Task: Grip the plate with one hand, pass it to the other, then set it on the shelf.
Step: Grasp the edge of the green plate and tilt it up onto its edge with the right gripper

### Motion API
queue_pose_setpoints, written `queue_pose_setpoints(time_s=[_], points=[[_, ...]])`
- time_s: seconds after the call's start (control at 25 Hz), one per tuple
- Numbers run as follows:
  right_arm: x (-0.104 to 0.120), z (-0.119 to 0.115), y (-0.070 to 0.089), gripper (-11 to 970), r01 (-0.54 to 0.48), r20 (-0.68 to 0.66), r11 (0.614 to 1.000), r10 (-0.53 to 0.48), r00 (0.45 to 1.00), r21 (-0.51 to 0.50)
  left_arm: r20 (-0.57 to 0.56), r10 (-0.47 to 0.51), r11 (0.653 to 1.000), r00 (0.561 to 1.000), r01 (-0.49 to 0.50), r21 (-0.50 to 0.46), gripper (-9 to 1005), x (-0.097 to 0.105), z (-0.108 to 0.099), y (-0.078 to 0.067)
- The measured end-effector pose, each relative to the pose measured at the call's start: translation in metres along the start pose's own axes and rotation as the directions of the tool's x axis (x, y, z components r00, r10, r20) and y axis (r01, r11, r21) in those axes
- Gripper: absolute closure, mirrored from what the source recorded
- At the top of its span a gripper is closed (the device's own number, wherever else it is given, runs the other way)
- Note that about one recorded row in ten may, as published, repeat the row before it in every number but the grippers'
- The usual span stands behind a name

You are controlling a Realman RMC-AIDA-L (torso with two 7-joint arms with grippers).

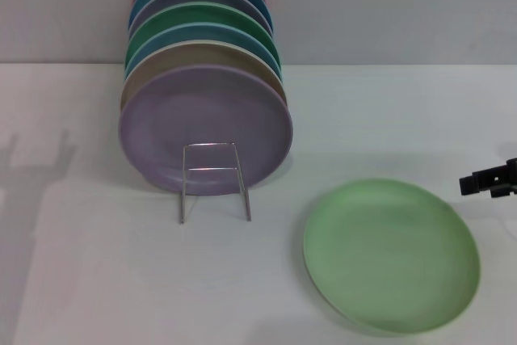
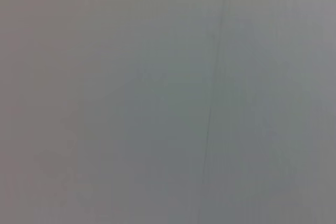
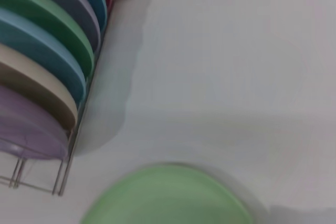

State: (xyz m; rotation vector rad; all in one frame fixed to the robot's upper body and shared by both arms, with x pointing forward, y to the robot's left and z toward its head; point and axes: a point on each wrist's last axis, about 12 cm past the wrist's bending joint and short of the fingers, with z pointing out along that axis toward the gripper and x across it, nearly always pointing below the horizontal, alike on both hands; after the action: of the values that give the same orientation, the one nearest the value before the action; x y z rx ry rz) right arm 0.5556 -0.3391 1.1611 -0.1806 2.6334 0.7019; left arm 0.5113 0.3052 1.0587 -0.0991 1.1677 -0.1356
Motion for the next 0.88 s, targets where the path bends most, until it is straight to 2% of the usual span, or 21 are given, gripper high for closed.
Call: queue_pose_setpoints(time_s=[0.88], points=[[0.011, 0.019, -0.008, 320, -0.073, -0.14, 0.997, 0.074, 0.987, 0.007, 0.016, 0.003, 1.0, 1.0, -0.002, -0.022, 166, -0.002, 0.004, 0.004]])
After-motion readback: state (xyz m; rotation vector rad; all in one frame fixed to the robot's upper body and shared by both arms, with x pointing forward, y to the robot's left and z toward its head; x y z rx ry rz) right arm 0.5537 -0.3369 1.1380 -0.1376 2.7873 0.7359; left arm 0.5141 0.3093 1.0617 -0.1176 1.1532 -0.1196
